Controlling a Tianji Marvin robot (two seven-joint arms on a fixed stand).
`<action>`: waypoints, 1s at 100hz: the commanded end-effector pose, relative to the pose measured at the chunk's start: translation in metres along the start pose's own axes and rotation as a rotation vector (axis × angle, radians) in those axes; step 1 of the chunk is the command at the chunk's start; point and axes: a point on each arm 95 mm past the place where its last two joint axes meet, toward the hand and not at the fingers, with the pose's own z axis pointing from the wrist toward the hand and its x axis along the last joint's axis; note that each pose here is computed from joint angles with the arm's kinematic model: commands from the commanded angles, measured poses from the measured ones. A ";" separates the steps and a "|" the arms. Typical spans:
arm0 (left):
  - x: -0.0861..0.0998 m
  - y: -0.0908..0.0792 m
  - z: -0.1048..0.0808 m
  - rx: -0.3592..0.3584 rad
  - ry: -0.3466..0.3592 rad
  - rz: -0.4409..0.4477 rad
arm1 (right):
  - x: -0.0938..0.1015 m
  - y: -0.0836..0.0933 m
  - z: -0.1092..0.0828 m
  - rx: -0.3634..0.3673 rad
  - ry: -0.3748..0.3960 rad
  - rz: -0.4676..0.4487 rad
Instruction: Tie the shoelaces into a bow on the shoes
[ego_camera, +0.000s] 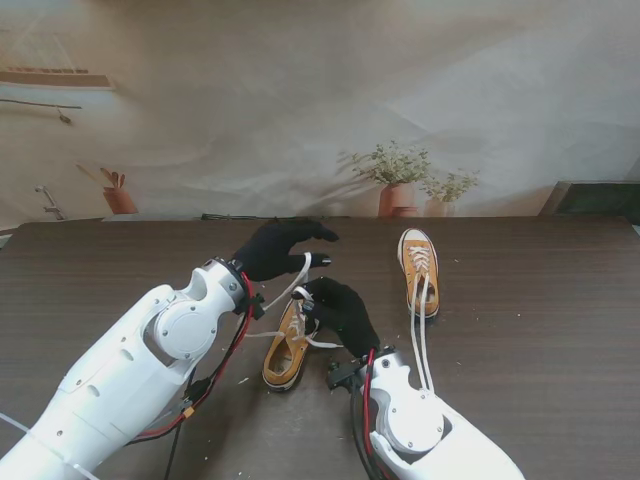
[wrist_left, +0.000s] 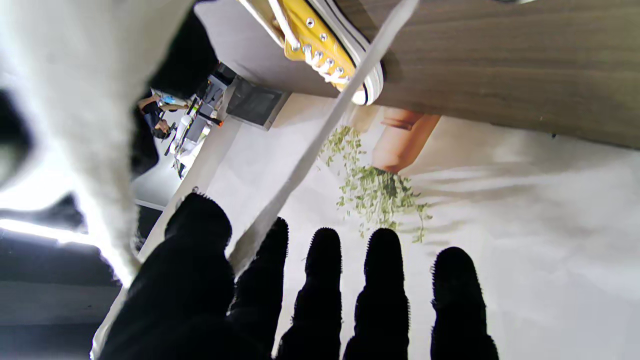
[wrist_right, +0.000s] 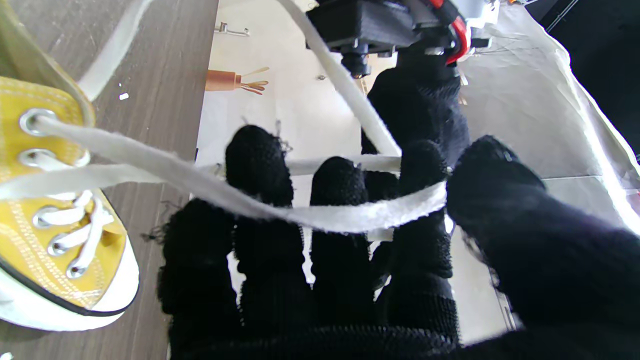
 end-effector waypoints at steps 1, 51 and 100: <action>0.009 -0.008 0.001 0.023 0.025 -0.012 | 0.002 -0.002 0.000 -0.002 0.001 0.001; 0.064 -0.028 0.003 0.079 0.166 0.034 | 0.001 -0.002 0.003 0.103 -0.038 -0.030; 0.074 -0.023 0.036 0.007 0.173 0.068 | 0.000 -0.006 0.000 0.180 -0.006 -0.118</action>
